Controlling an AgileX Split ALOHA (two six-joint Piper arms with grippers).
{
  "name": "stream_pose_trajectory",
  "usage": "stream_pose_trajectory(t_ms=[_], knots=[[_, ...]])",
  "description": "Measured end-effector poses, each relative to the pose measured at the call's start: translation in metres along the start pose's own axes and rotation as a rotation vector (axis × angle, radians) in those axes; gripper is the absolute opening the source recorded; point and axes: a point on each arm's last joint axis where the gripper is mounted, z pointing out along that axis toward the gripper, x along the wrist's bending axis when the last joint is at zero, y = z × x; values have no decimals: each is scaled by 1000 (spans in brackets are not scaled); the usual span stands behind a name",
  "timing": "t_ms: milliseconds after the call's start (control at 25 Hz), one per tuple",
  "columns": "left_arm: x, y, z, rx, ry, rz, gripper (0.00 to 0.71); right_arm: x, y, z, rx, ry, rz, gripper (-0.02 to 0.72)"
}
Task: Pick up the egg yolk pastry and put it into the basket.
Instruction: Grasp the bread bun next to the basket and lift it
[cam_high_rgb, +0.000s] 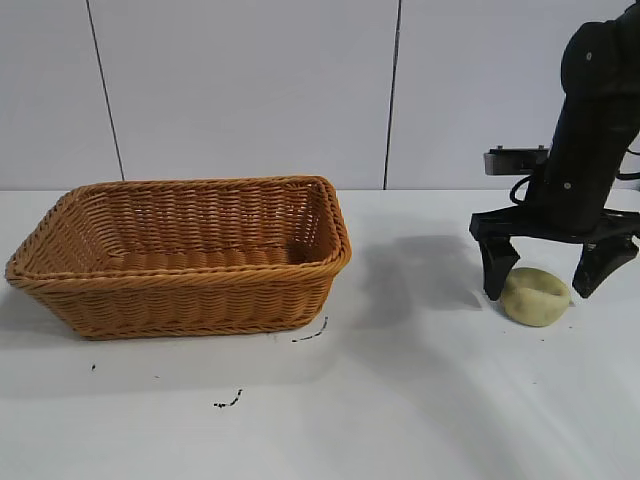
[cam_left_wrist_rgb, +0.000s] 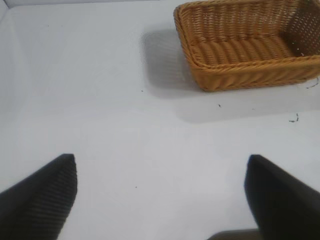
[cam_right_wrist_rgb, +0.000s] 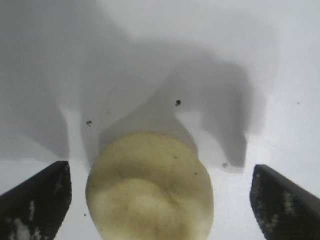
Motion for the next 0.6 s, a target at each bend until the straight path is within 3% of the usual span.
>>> stream_pose_trajectory(t_ms=[320,400,600], knots=[[0,0,0,0,0,0,693,2,-3,6,36,23,23,688],[0,0,0,0,0,0,693,2,-3,7,39,24,25,619],[0,0,0,0,0,0,693,2,-3,7,39,24,25,350]])
